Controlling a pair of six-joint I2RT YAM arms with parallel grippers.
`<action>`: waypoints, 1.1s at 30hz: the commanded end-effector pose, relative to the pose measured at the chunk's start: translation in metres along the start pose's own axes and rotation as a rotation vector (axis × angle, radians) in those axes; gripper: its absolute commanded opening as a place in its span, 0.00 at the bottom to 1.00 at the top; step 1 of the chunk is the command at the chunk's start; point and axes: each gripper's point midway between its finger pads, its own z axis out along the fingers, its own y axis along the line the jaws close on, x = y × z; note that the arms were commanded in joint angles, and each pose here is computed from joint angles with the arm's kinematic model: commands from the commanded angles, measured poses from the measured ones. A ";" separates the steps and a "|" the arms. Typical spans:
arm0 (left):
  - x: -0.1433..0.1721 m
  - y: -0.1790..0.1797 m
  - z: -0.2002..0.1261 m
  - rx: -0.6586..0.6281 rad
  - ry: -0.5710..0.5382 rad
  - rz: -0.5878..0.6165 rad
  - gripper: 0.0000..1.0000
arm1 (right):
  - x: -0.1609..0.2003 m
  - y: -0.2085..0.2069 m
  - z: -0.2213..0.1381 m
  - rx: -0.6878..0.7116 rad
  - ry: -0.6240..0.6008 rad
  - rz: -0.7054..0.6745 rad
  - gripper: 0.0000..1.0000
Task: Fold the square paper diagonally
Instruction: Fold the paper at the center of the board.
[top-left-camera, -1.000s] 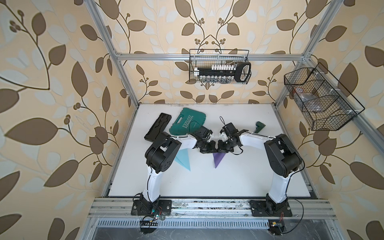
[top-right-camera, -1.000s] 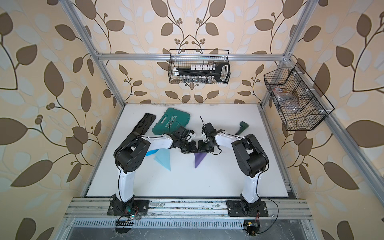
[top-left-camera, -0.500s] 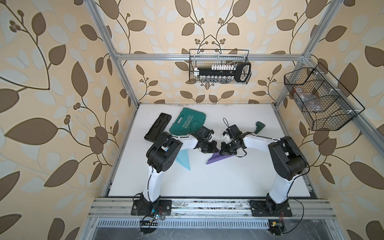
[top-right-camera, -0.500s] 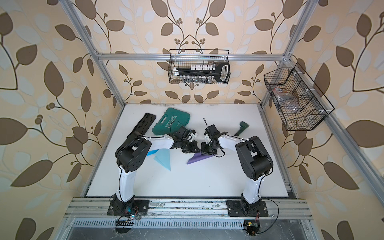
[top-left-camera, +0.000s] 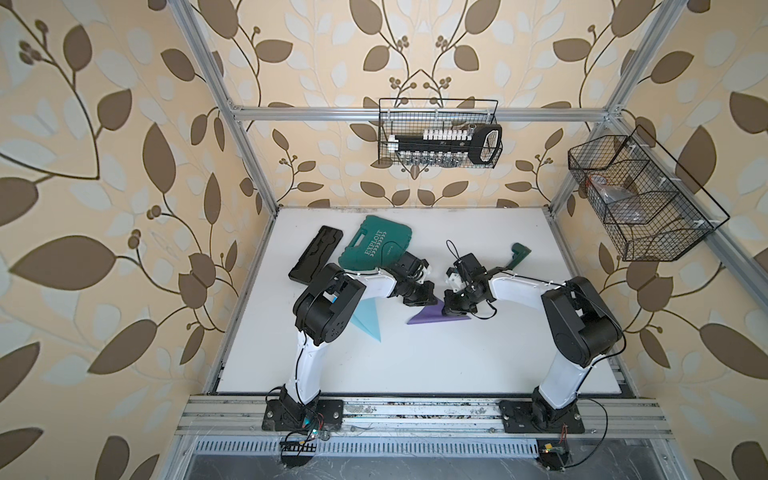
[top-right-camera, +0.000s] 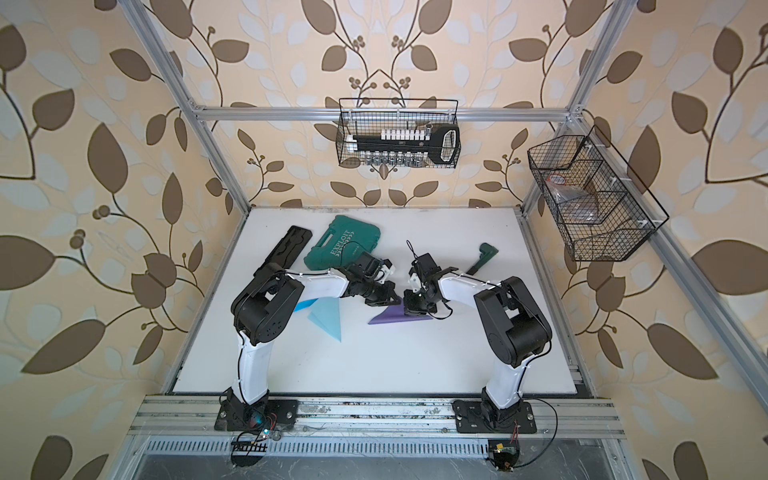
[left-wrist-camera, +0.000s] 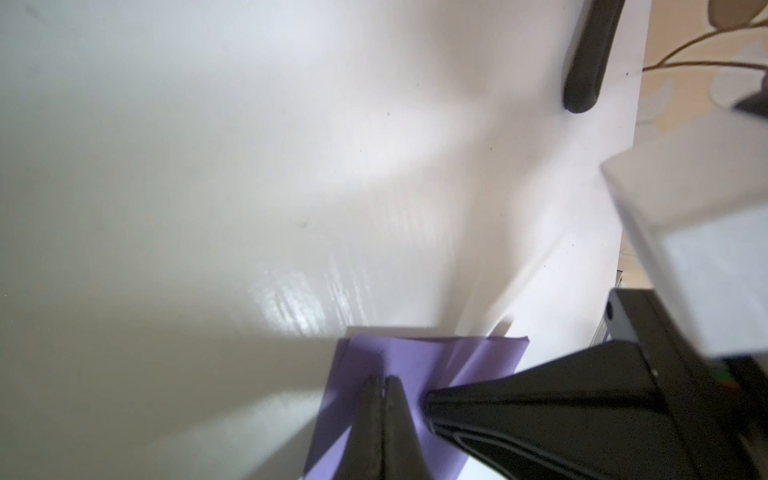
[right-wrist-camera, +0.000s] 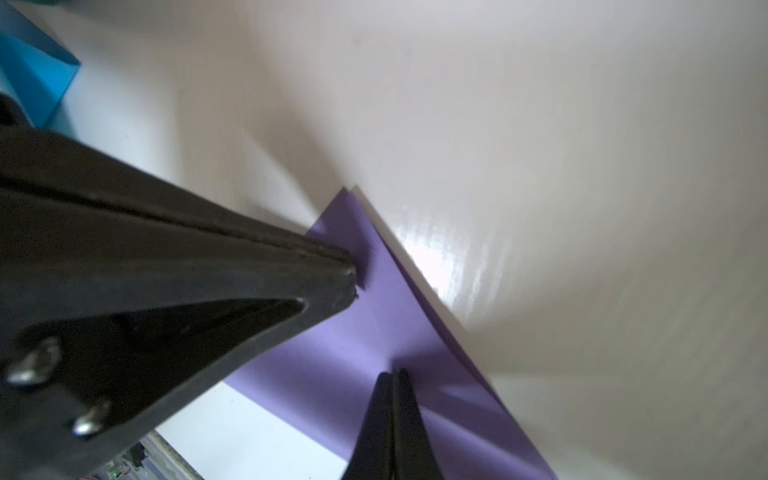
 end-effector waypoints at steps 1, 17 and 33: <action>0.030 0.061 0.014 -0.198 0.083 -0.081 0.00 | 0.022 -0.012 -0.001 0.059 0.046 -0.030 0.00; 0.028 0.068 0.011 -0.227 0.083 -0.076 0.00 | 0.055 -0.038 0.004 0.134 0.106 0.009 0.00; 0.025 0.072 0.005 -0.249 0.074 -0.066 0.00 | 0.056 -0.063 -0.017 0.133 0.056 0.188 0.00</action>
